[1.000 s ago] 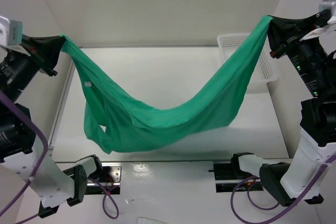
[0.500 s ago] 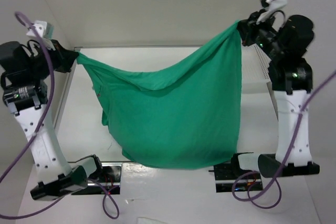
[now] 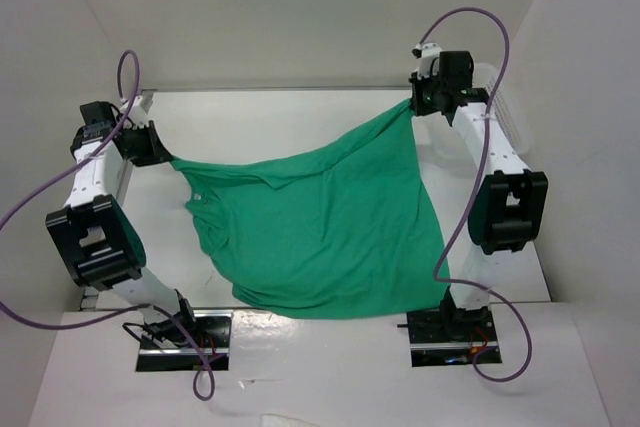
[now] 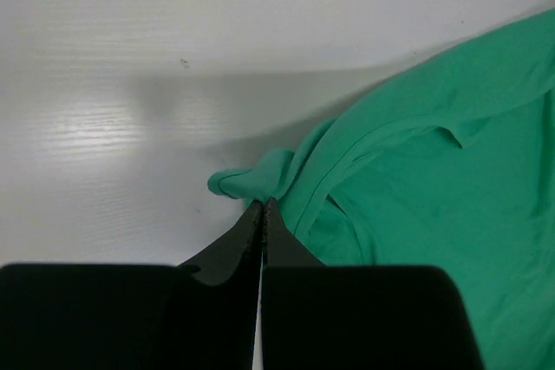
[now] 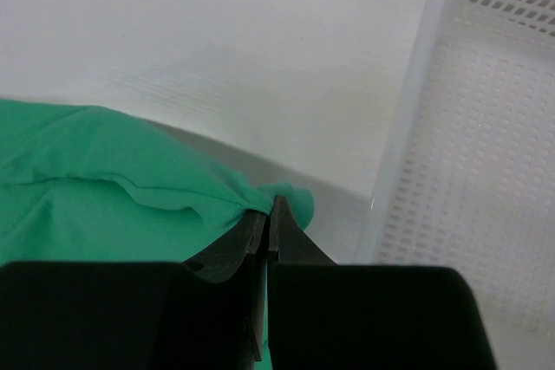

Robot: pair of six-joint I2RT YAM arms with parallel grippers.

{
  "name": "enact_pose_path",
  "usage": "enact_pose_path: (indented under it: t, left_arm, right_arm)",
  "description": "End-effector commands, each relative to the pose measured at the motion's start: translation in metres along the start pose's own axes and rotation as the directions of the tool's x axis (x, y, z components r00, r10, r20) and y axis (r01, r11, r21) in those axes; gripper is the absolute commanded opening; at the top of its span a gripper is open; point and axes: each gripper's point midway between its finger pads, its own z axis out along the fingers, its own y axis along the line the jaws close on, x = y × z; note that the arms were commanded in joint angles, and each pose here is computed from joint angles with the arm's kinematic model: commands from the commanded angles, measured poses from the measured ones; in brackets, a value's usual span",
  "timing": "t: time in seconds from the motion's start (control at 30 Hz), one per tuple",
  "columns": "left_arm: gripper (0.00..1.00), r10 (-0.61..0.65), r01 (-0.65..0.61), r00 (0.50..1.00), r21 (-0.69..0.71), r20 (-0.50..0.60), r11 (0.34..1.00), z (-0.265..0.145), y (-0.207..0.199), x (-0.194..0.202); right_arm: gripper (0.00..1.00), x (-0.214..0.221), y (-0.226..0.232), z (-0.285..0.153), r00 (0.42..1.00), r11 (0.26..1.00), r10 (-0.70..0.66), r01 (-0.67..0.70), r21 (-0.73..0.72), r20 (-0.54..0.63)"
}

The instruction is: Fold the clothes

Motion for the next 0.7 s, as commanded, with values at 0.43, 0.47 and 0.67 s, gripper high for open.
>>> enact_pose_path:
  t: [0.43, 0.47, 0.67]
  left_arm:
    - [0.0, 0.164, -0.165, 0.981, 0.004, 0.1, 0.986, 0.083, -0.008, -0.114]
    - [0.0, 0.169, -0.171, 0.981, 0.012, 0.095, 0.985, 0.091, -0.011, -0.114]
    - [0.0, 0.18, -0.18, 0.976, -0.008, 0.126, 0.984, 0.109, -0.02, -0.145]
  right_arm:
    - [0.0, -0.033, -0.021, 0.101, 0.995, 0.989, -0.101, 0.1, 0.112, 0.004]
    - [0.0, -0.034, -0.022, 0.106, 0.995, 0.988, -0.102, 0.1, 0.114, 0.009]
    - [0.0, -0.034, -0.042, 0.131, 0.996, 0.982, -0.092, 0.094, 0.165, -0.018]
